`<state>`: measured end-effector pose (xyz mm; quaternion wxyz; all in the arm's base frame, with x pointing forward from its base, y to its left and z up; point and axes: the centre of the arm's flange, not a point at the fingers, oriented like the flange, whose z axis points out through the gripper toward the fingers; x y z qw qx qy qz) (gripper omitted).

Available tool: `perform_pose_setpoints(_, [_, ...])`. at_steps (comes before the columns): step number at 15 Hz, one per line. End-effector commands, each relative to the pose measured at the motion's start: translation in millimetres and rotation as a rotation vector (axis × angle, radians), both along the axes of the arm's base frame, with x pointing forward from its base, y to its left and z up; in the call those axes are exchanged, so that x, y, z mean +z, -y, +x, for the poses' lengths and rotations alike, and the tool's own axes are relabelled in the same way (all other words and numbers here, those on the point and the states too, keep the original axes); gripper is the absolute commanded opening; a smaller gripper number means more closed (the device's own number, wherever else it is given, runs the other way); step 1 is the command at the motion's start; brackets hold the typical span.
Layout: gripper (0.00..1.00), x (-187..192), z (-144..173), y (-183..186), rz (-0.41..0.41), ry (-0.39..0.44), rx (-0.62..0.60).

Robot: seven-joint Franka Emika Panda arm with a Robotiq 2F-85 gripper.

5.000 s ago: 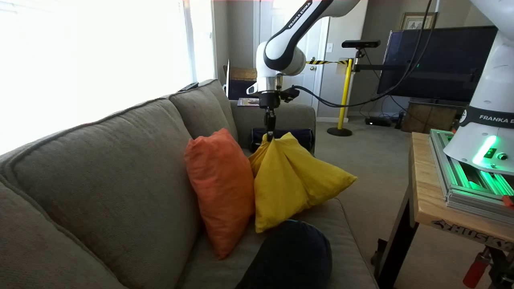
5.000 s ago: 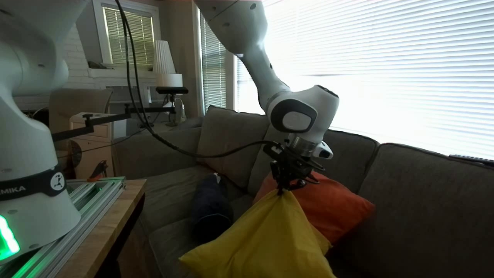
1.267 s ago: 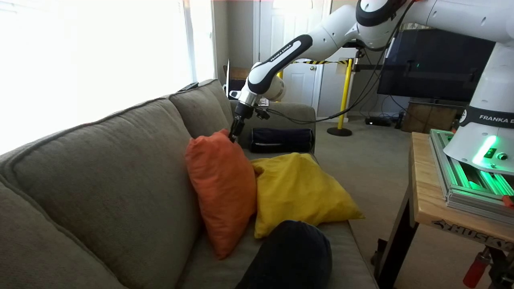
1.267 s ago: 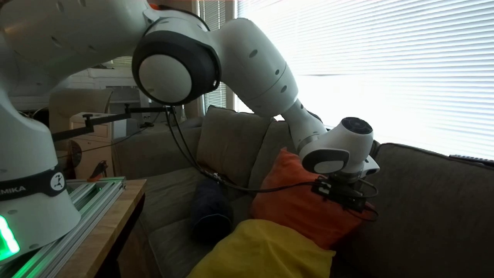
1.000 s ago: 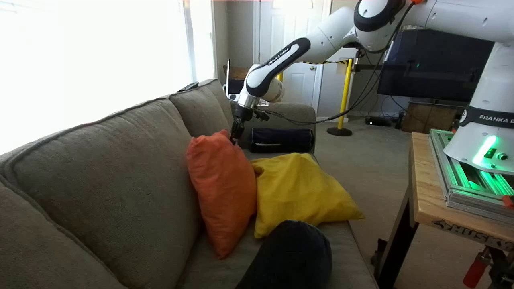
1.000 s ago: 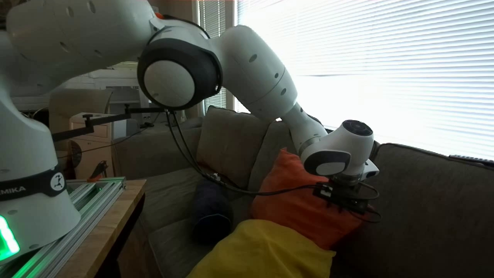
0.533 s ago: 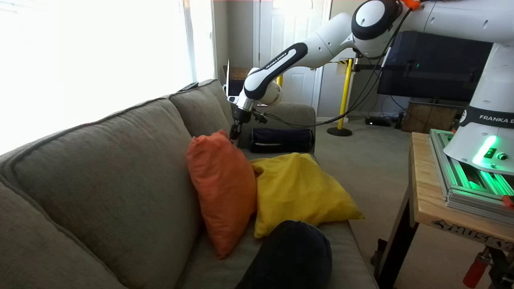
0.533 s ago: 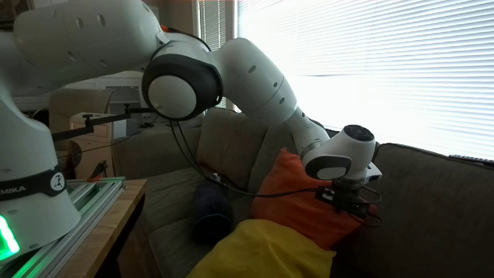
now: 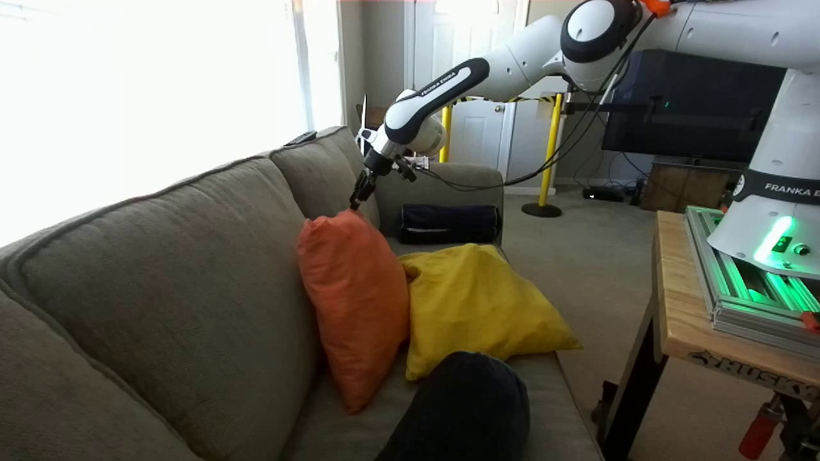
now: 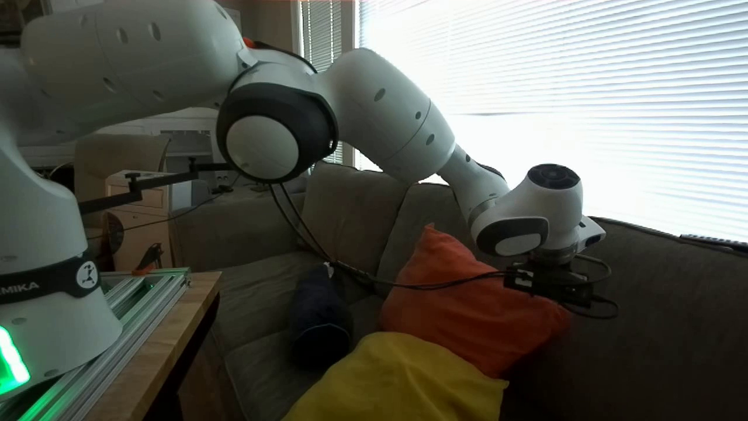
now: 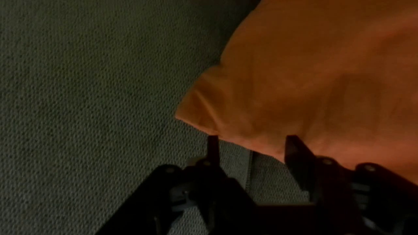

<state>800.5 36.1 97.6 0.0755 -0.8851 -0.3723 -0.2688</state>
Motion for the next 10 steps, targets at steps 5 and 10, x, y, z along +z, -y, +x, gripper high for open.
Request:
perform_pose_setpoints(5, [1.0, -37, 24, -24, 0.043, -0.052, 0.049])
perform_pose_setpoints(10, [1.0, -71, 23, -27, 0.059, -0.09, 0.059])
